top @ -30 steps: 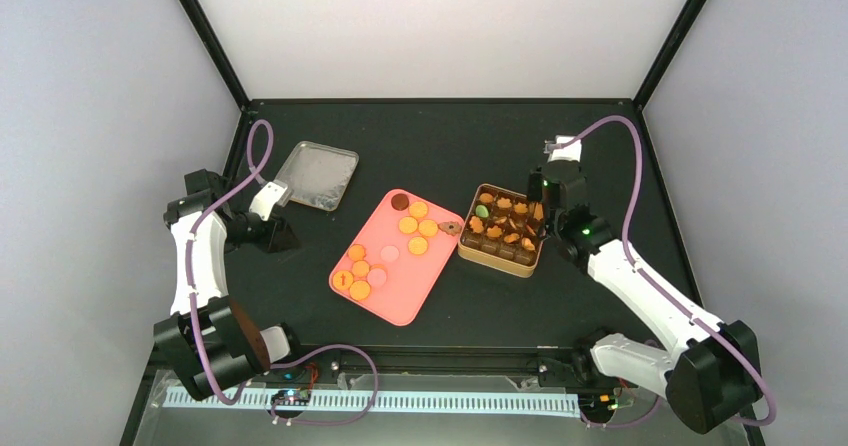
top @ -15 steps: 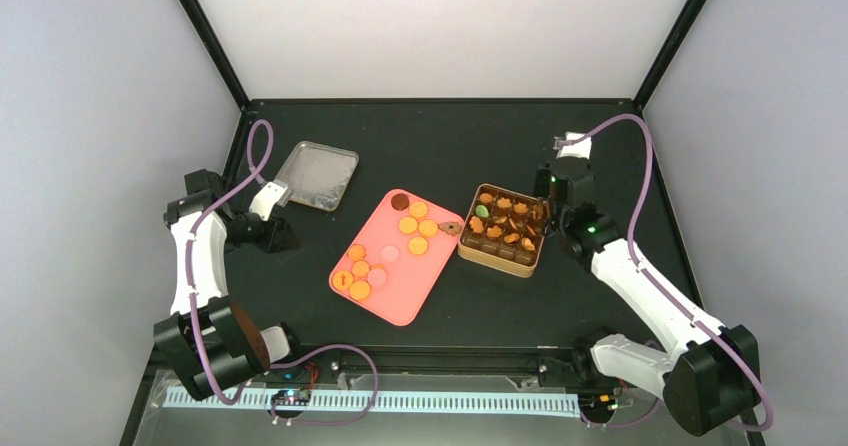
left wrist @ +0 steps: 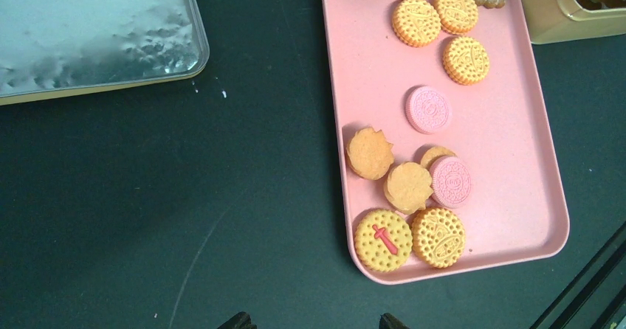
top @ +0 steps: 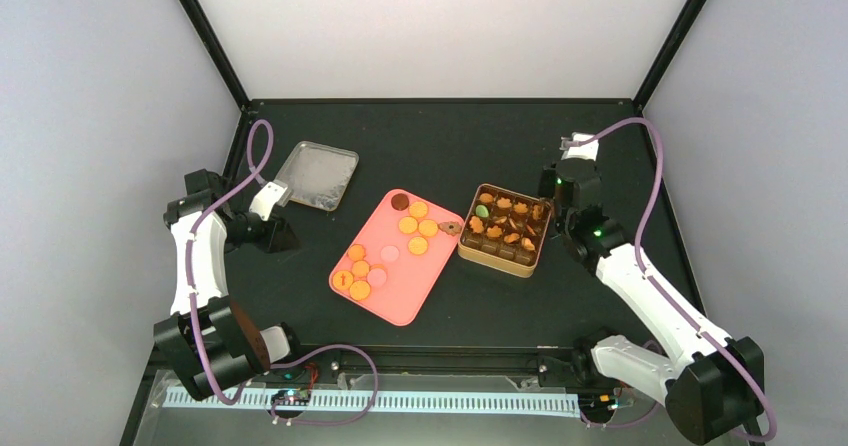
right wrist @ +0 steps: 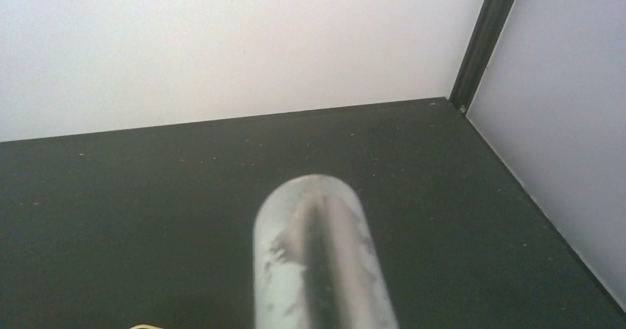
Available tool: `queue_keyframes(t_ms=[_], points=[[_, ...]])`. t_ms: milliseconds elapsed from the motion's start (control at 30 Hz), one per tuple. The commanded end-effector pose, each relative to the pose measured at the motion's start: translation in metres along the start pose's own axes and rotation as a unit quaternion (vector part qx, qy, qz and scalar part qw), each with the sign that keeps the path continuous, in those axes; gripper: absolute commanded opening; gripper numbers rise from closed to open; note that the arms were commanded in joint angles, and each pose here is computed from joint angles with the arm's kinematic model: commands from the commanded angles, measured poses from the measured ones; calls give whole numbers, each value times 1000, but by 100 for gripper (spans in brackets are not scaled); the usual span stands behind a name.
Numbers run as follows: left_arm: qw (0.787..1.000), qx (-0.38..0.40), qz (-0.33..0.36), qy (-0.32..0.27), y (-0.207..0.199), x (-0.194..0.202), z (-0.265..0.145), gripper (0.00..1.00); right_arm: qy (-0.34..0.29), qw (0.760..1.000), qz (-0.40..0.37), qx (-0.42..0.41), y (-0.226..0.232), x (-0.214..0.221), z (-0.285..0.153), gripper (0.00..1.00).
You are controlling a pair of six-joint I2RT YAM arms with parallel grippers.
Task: Pack the cookies
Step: Adjust the fake cookies in the empty pocket of the box, then pick up the fake cookies from the plate.
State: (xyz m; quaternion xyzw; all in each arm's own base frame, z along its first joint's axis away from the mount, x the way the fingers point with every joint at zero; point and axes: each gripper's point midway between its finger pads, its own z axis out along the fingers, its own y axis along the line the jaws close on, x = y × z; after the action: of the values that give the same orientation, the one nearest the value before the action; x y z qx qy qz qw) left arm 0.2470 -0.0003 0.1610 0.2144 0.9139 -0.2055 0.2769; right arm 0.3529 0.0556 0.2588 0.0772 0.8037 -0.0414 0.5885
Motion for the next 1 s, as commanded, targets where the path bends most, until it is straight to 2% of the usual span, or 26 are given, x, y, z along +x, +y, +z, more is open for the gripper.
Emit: queue_keyframes(t_ms=[0,333,533,967], points=[[1000,8,12,-12,-6,-5,-4,45,-24,999,43,-22,5,-21,-6,27],[1000,1,15,-7,-4,-4,-5,45,-5,999,45,-25,13,-7,7,28],[1000,4,12,-10,-4,-5,-4,45,10,999,32,0,5,4,10,24],[1000,8,15,-16,-7,-8,-6,45,-7,999,31,25,-14,-2,-6,20]])
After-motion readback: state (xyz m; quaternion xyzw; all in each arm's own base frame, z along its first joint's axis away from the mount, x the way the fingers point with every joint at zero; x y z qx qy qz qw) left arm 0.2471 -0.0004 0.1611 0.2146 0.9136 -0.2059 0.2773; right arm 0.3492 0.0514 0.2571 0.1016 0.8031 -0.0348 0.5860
